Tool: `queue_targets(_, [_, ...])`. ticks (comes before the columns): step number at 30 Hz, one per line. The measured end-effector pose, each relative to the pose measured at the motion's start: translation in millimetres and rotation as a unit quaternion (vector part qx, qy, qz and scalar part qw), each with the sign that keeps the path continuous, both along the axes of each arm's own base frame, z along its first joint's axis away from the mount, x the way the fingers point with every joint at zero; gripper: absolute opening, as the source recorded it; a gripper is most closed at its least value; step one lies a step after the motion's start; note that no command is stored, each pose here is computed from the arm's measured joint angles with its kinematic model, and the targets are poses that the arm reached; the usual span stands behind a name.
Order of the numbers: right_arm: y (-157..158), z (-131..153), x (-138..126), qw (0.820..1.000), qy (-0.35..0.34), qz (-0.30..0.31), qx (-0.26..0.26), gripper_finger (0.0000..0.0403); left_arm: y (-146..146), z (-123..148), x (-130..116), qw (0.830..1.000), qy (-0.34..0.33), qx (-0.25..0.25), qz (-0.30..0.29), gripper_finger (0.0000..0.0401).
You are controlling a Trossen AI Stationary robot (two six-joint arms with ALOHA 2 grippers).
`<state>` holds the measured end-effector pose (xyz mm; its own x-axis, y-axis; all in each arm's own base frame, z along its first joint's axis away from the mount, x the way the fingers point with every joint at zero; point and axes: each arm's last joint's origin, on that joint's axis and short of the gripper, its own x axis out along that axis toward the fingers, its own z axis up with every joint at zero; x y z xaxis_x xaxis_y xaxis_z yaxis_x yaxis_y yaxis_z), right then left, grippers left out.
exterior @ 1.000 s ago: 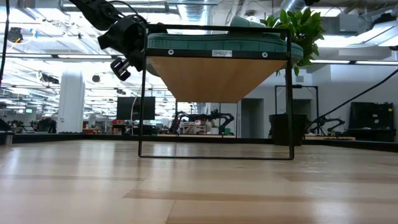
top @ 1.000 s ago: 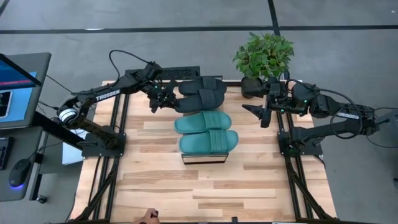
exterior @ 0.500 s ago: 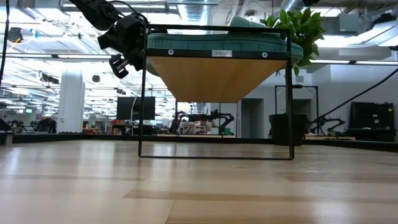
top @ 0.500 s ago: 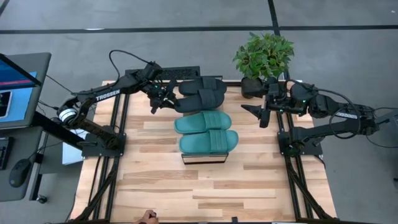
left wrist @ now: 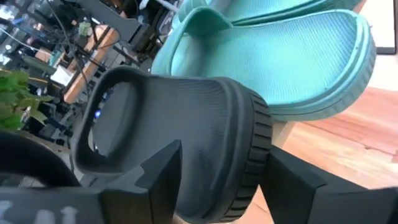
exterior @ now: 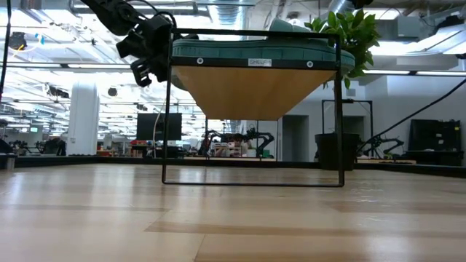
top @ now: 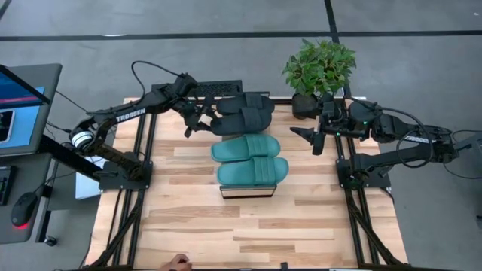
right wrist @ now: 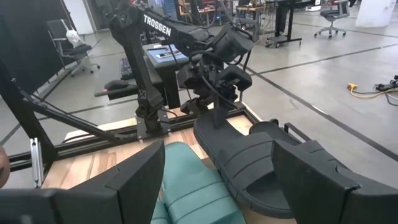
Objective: Pick and place slides into the shelf
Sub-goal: Put the black slipper on the shelf
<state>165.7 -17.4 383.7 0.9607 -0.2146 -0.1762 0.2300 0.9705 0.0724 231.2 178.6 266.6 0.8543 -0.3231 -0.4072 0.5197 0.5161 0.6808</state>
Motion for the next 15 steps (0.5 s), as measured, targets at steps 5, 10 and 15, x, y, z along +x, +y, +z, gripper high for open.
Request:
queue_targets(5, [0.0,0.0,0.0,1.000,0.000,0.000,0.000,0.0286,1.7,-1.6,-0.2,0.999,0.019,0.018,0.027,0.0197])
queue_targets(10, [0.0,0.0,0.0,1.000,0.000,0.000,-0.001,0.0286,5.7,-3.9,-0.6,0.993,0.053,0.075,0.075,0.0195])
queue_targets(15, [0.0,0.0,0.0,1.000,0.000,0.000,-0.001,0.0286,6.2,-4.1,-0.7,0.992,0.056,0.083,0.080,0.0195])
